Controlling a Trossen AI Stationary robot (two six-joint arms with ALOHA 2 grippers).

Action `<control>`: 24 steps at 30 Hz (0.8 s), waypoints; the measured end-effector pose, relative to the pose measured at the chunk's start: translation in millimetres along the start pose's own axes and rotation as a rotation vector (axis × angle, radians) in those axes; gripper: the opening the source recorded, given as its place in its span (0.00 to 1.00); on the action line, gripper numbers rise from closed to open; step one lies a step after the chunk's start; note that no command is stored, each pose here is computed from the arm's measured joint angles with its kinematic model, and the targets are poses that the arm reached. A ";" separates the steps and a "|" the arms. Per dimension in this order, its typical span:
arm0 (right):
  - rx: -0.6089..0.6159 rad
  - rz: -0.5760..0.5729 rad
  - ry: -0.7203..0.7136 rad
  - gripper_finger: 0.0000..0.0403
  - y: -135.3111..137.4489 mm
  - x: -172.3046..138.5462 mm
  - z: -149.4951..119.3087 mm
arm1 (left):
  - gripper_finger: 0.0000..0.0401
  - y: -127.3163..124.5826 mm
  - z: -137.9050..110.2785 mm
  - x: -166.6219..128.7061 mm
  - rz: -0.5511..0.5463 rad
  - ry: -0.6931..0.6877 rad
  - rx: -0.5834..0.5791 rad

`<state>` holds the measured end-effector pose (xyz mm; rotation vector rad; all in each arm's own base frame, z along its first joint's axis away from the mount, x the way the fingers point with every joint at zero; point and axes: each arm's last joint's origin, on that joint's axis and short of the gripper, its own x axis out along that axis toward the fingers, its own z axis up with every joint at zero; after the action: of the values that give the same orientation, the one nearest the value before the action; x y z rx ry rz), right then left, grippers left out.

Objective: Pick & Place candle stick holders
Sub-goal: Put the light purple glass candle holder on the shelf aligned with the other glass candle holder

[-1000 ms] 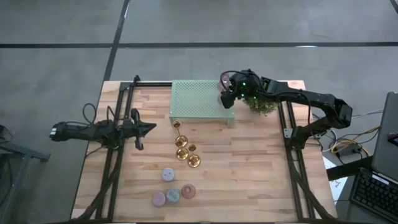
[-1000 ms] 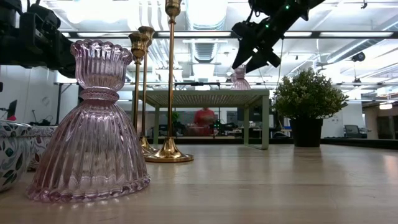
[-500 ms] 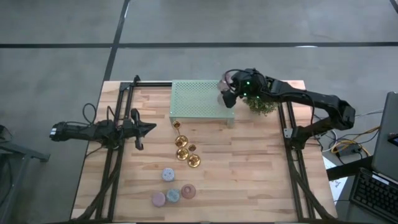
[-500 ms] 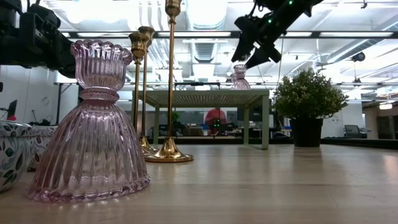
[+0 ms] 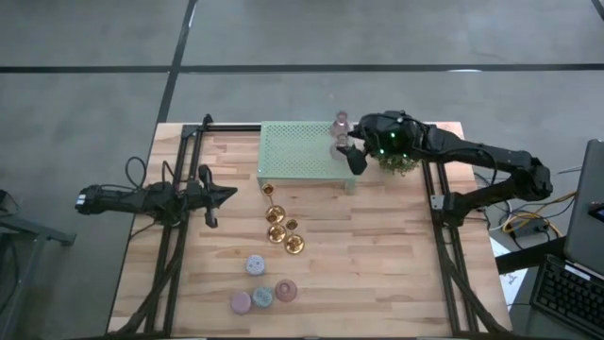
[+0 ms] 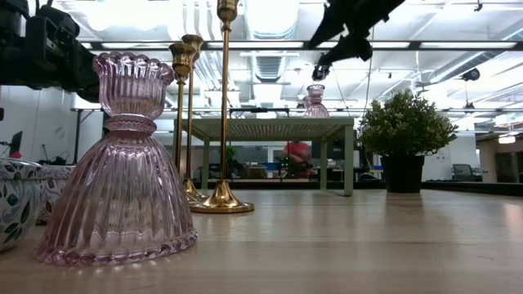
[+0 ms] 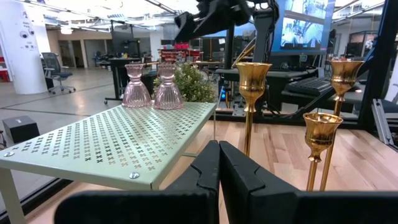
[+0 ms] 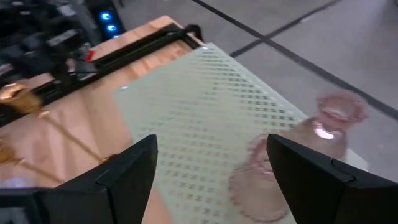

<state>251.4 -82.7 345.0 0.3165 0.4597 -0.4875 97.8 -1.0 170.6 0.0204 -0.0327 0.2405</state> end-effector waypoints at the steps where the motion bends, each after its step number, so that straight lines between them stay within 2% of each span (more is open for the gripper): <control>1: -0.008 0.016 -0.002 0.72 4.3 -2.1 -0.8 | 0.02 0.0 -0.1 0.0 0.000 0.000 0.000; 8: -0.076 0.112 0.037 0.68 32.6 -10.0 -11.9 | 0.02 0.0 0.0 0.0 0.000 0.000 0.000; 13: -0.168 0.210 0.075 0.66 59.6 -14.6 -30.2 | 0.02 0.0 -0.1 0.0 0.000 0.000 0.000; 18: -0.277 0.360 0.059 0.66 93.9 -16.6 -62.1 | 0.02 0.0 0.0 0.0 0.000 0.000 0.000; 24: -0.269 0.523 0.041 0.68 130.0 -5.5 -114.3 | 0.02 0.0 -0.1 0.0 0.000 0.000 0.000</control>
<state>274.4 73.6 273.9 0.1755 0.4554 0.0911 97.8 -1.0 170.5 0.0205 -0.0325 0.2410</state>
